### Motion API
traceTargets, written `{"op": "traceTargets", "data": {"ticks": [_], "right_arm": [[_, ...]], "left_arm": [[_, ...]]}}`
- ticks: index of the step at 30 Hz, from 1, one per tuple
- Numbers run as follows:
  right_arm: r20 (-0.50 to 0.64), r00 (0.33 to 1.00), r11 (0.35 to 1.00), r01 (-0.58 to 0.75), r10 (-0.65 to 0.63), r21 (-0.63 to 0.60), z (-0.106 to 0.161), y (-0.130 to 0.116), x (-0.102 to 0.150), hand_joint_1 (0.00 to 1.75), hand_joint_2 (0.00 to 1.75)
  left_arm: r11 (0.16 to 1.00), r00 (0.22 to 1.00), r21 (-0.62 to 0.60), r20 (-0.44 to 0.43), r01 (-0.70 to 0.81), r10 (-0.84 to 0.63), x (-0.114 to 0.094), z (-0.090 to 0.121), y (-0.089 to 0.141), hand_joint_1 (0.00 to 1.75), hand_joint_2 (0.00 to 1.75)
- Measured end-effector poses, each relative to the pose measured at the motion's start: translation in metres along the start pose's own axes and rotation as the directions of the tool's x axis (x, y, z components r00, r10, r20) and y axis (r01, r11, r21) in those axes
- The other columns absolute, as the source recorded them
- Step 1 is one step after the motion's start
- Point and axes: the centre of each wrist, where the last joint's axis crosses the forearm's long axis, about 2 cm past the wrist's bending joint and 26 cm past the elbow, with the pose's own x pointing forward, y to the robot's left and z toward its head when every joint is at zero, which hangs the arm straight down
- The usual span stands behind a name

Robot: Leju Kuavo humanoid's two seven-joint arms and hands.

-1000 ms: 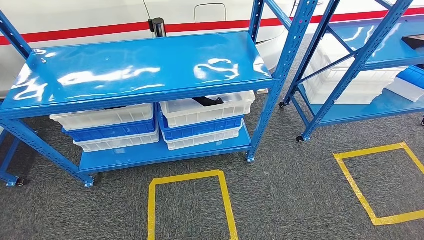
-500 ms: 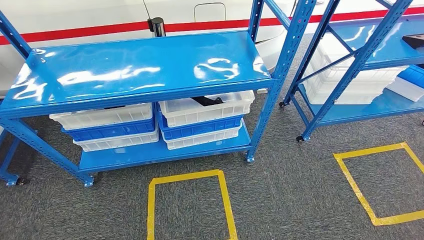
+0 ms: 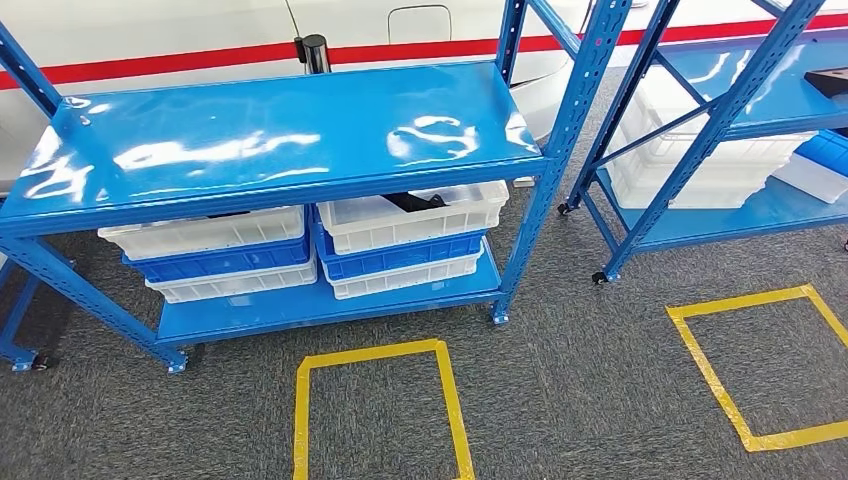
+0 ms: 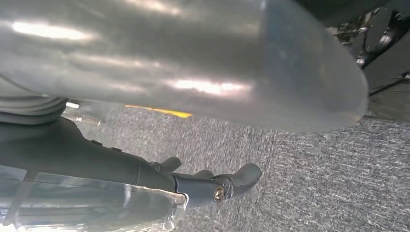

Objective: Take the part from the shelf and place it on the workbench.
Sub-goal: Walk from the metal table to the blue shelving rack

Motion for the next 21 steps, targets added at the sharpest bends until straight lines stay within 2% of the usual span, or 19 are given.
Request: {"op": "traceTargets", "data": {"ticks": [15,19,21], "right_arm": [[0.043,0.99,0.99,0.13,-0.132,0.048,0.003,-0.002,-0.012,0.0,0.0],[0.05,0.989,0.989,0.139,-0.142,0.054,0.003,-0.002,-0.013,0.0,0.0],[0.051,0.989,0.989,0.137,-0.14,0.055,0.003,-0.002,-0.013,0.0,0.0]], "left_arm": [[0.989,0.989,-0.068,-0.07,-0.132,0.127,-0.017,0.006,-0.005,0.0,0.0],[0.987,0.988,-0.078,-0.078,-0.137,0.131,-0.018,0.007,-0.005,0.0,1.75],[0.988,0.989,-0.081,-0.077,-0.131,0.125,-0.018,0.007,-0.005,0.0,1.75]]}}
